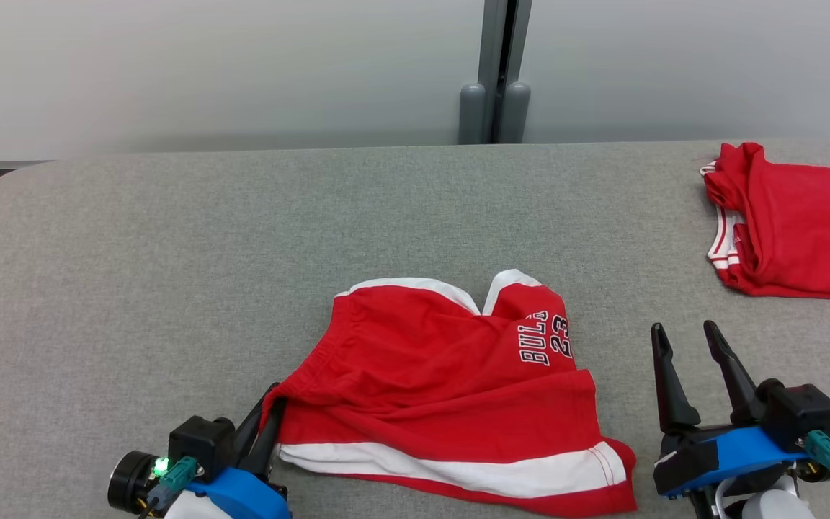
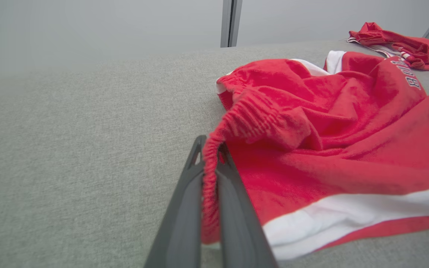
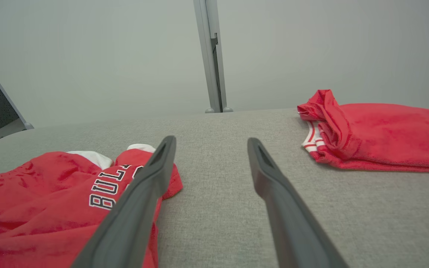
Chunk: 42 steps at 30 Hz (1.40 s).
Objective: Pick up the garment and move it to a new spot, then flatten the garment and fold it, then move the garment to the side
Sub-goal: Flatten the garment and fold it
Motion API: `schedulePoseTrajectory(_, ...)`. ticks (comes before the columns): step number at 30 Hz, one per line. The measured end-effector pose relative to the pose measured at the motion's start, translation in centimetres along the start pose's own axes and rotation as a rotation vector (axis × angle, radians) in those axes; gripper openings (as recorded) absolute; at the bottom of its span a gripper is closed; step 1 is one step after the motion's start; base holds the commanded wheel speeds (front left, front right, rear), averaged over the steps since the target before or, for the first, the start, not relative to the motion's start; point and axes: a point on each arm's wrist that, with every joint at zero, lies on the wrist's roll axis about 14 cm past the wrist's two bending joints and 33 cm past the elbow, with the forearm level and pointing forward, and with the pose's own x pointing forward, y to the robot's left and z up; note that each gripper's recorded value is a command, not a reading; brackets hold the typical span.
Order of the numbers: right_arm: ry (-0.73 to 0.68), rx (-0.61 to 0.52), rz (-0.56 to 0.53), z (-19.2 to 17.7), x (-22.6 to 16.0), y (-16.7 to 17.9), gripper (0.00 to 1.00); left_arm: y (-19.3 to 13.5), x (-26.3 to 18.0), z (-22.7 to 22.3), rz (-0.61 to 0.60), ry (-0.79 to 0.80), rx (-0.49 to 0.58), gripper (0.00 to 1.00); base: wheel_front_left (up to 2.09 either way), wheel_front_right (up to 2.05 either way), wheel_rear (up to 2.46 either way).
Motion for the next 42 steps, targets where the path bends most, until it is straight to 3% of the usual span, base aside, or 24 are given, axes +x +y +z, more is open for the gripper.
schedulePoseTrajectory(20,0.055,0.001,-0.092,-1.6,-1.0,-3.0,1.00,0.0,3.8,-1.0,0.000,0.039,-0.058,0.00,0.00,0.00,0.00)
schedulePoseTrajectory(22,0.055,0.002,-0.090,-1.6,-0.9,-2.9,1.00,0.0,3.8,-1.3,0.006,0.046,-0.061,0.55,0.00,0.00,0.00)
schedulePoseTrajectory(23,0.054,0.003,-0.087,-1.6,-0.8,-2.9,1.00,0.2,3.7,-1.2,0.012,0.046,-0.061,1.00,0.00,0.00,0.00)
schedulePoseTrajectory(42,0.024,0.010,0.002,-0.6,0.1,0.2,1.00,1.0,-0.8,3.4,0.096,-0.177,-0.061,1.00,0.00,0.00,0.00)
